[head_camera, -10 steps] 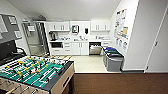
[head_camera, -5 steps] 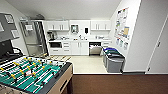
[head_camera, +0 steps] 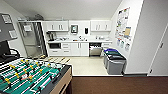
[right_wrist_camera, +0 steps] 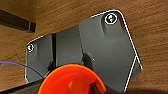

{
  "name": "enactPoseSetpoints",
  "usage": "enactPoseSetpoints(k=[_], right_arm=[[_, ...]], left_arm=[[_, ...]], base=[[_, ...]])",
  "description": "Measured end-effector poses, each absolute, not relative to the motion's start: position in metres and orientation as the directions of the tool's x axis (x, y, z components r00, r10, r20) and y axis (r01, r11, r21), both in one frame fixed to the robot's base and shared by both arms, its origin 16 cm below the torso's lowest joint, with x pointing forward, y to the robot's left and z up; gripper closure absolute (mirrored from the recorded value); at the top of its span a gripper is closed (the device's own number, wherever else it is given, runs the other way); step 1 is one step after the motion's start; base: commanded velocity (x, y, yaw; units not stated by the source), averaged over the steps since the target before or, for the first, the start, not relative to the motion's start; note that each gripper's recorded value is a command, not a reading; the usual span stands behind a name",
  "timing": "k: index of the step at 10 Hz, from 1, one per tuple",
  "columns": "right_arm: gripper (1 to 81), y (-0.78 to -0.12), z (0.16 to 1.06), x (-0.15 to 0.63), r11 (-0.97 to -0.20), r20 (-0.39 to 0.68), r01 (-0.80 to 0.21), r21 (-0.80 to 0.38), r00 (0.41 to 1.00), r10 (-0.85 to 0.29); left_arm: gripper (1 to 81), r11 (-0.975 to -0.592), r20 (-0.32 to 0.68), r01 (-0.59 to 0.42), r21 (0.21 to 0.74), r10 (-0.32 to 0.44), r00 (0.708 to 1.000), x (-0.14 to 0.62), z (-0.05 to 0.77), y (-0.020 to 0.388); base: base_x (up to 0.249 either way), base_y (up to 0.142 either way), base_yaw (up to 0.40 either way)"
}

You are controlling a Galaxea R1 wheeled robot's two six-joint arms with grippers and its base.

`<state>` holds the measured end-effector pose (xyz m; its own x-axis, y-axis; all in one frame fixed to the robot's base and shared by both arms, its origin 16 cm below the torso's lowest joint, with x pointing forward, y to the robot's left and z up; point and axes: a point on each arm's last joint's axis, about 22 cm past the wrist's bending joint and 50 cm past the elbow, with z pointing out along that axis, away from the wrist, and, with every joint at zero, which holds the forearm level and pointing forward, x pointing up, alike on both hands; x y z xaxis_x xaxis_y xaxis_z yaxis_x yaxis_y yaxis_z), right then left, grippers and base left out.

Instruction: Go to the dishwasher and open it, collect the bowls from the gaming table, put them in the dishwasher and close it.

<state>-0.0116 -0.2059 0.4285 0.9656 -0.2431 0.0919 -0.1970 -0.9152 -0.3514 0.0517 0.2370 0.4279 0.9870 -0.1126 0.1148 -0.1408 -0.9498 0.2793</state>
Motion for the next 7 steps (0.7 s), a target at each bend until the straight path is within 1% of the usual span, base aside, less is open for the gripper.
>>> enactPoseSetpoints(k=[7], right_arm=[[81.1, -0.2011, 0.4288, -0.0113, -0.913, 0.092, -0.197, -0.357, 0.965, -0.244]], left_arm=[[81.1, -0.950, 0.118, -0.142, 0.278, -0.113, 0.987, 0.0539, 0.4281, 0.2384]], base=[[0.189, 0.000, 0.000]])
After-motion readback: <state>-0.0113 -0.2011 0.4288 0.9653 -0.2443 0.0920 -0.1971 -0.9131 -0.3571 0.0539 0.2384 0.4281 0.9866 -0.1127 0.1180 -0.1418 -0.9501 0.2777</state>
